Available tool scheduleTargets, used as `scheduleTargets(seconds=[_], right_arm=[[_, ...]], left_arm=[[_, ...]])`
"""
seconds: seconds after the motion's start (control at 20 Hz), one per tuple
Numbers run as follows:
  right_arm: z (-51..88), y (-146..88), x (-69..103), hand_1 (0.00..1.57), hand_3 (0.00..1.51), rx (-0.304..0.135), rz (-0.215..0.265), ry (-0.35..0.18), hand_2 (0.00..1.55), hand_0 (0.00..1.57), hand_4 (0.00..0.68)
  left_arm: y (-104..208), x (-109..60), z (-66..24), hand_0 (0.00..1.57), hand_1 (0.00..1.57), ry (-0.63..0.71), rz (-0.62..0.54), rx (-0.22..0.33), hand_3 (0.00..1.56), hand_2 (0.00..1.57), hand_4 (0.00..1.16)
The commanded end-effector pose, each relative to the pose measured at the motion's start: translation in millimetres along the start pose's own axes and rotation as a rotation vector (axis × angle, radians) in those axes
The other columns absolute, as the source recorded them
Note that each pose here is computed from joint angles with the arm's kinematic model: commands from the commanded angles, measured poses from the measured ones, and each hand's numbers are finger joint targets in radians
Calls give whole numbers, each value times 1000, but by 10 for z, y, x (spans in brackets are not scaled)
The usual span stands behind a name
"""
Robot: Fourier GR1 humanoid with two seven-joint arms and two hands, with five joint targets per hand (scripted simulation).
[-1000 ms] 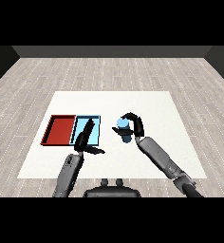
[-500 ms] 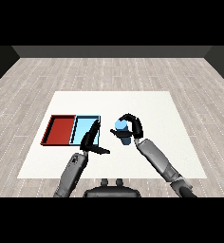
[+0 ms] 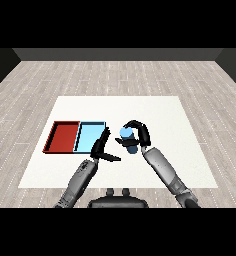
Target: Pick the blue can and put it in the blue box
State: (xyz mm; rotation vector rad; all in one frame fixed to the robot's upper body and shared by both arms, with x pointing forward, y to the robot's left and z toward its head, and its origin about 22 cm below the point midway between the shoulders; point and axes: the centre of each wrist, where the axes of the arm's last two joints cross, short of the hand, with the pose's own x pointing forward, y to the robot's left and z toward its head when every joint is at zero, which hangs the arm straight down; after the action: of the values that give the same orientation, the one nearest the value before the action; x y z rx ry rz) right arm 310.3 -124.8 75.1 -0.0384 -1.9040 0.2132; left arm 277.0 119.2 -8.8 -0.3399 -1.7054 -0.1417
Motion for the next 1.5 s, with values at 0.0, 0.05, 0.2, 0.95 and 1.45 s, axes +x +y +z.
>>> scheduleTargets(seconds=[0.0,0.05,0.2,0.95,1.45], right_arm=[[31,88,35,1476,1398,-4,-1,-2,1463,1476,604],[75,364,-24,1481,1399,8,-20,2,1465,1481,605],[9,58,76,1484,1392,12,-36,-18,1460,1484,613],[37,386,229,1460,1399,73,-55,-37,1456,1460,605],[123,534,143,1460,1394,46,-166,-13,1458,1460,599]], left_arm=[[-158,-9,44,0,0,13,28,0,0,0,0],[52,38,-66,0,0,36,21,-4,0,0,0],[-87,-95,-66,0,0,43,24,0,0,0,0],[-183,-194,-167,0,0,20,29,-4,0,0,0],[-233,-265,-144,0,0,19,61,-31,0,0,0]])
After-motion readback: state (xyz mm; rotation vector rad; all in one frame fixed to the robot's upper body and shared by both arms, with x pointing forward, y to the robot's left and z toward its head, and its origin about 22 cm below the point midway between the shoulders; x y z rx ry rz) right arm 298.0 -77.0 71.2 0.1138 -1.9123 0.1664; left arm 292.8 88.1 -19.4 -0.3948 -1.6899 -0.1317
